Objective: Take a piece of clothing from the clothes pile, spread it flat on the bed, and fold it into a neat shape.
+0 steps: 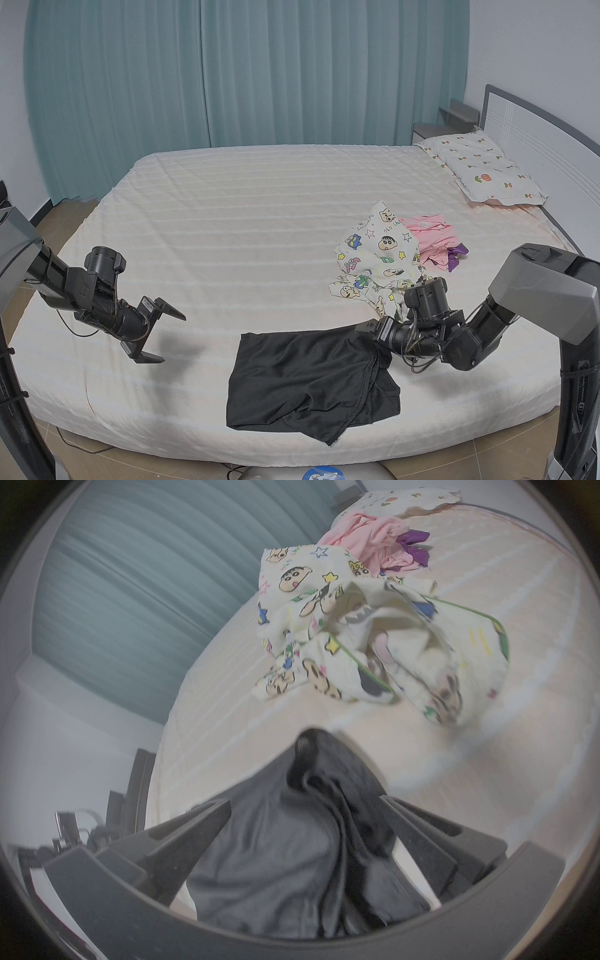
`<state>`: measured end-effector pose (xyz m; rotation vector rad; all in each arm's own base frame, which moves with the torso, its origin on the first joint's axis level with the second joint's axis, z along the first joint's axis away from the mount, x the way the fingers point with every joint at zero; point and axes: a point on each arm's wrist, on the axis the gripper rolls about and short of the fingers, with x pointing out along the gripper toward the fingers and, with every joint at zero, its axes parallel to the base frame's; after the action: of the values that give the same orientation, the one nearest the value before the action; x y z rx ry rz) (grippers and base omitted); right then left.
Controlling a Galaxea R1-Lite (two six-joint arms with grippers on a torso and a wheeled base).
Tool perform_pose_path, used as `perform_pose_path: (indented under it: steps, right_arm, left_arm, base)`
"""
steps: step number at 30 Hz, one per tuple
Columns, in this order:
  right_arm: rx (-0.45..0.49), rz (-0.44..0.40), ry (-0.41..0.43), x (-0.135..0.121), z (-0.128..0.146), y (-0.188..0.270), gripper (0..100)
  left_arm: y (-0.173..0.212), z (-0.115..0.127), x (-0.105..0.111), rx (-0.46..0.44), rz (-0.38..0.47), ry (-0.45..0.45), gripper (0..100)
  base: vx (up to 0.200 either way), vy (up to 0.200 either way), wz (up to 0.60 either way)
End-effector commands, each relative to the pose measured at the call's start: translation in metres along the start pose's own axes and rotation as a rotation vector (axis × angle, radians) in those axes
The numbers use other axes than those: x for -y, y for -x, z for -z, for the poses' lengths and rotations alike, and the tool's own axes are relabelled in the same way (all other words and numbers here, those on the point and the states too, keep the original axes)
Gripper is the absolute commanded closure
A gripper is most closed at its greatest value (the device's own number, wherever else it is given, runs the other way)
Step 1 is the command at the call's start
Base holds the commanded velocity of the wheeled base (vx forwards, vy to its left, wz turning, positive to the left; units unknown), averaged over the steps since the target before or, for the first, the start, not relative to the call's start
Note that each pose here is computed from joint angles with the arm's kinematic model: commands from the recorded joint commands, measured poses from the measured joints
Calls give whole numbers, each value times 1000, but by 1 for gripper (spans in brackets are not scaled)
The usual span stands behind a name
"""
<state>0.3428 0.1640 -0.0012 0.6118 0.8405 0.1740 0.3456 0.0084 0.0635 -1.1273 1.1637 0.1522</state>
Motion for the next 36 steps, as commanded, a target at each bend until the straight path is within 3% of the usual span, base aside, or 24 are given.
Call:
perform_pose_path:
  steps: [1, 10, 18, 27, 28, 36]
  right_arm:
    - [-79, -106, 167, -9, 51, 49, 0]
    - [-166, -130, 242, -14, 92, 35, 0]
    - [-163, -134, 316, -14, 94, 28, 0]
    - [-171, -142, 344, -17, 99, 27, 0]
    - [-171, -143, 345, -18, 100, 27, 100]
    - [-140, -85, 404, -12, 100, 27, 100]
  left_arm:
    - [-9, 5, -2, 17, -47, -8, 0]
    - [-9, 5, -2, 17, -47, -8, 0]
    - [-9, 5, -1, 18, -46, -8, 0]
    - [-9, 5, -1, 18, -46, -8, 0]
    - [-9, 5, -1, 18, -46, -8, 0]
    - [-9, 5, -1, 18, -46, -8, 0]
  base:
    - [0, 0, 0]
    - [0, 0, 0]
    - [0, 0, 0]
    - [0, 0, 0]
    - [0, 0, 0]
    - [0, 0, 0]
